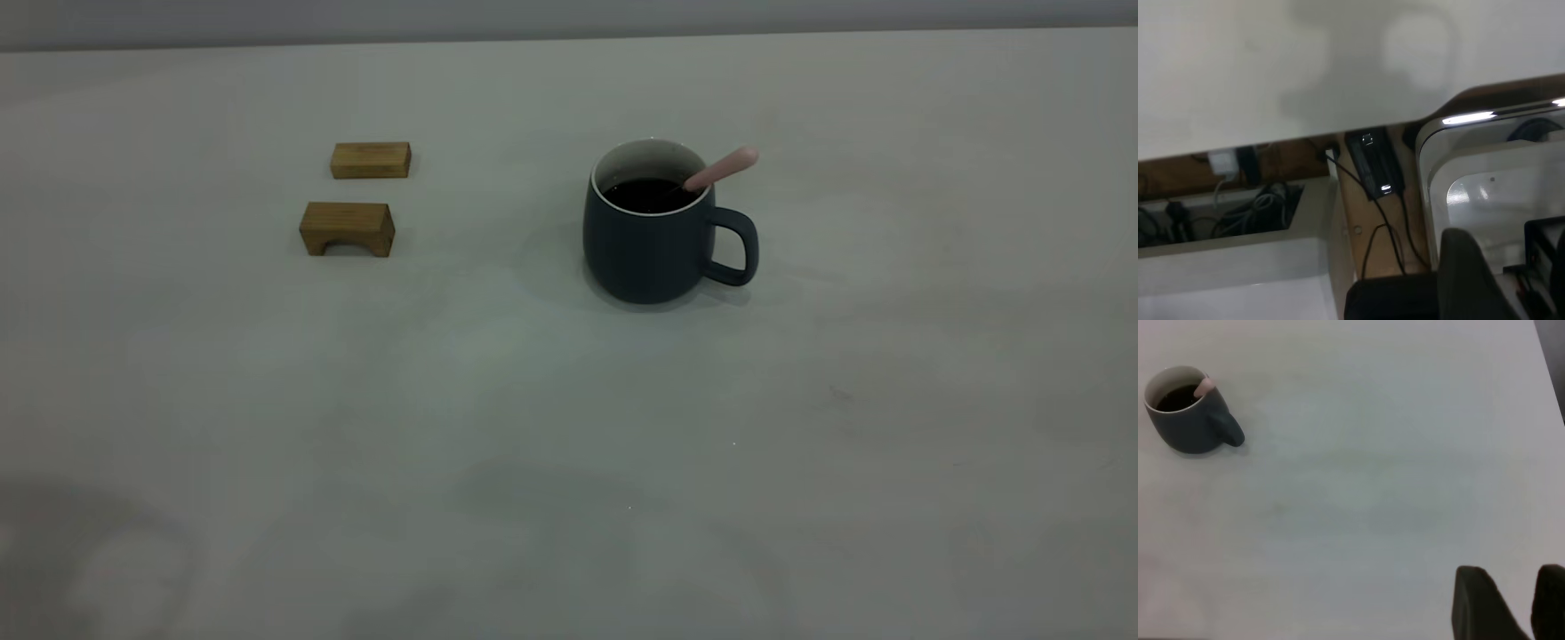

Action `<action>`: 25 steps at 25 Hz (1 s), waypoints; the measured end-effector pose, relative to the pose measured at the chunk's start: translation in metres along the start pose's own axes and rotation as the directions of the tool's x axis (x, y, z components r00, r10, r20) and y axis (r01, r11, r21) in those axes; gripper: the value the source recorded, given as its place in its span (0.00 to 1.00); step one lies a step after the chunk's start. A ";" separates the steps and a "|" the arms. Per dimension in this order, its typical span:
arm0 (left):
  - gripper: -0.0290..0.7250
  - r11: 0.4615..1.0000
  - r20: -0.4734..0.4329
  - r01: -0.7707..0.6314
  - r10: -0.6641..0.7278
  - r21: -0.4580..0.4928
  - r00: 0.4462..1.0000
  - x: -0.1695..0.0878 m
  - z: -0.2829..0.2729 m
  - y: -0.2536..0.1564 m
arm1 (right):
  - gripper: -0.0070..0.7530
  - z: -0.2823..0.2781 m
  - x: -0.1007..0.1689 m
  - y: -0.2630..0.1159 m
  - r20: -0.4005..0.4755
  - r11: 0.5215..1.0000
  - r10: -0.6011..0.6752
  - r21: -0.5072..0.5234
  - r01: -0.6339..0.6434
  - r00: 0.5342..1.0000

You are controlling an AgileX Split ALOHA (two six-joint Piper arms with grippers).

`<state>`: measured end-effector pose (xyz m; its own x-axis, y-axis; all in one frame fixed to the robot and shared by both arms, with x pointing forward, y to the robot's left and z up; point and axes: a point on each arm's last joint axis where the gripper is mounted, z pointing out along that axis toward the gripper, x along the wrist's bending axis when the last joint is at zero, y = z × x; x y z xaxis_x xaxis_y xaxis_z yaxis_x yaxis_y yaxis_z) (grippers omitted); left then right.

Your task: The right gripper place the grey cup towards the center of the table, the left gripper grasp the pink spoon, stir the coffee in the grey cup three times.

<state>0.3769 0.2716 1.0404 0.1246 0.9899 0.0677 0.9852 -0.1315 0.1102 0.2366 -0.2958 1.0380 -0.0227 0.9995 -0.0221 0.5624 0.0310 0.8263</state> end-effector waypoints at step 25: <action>0.54 0.724 0.031 0.167 -0.198 -0.669 0.980 0.019 -0.010 -0.149 | 0.32 0.000 0.000 0.000 0.000 1.000 0.000 0.000 0.000 1.000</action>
<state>0.2309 0.3092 1.0347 -0.0689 0.9975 0.0137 0.6556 0.0350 0.7543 0.2366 -0.2958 1.0380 -0.0227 0.9995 -0.0221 0.5624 0.0310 0.8263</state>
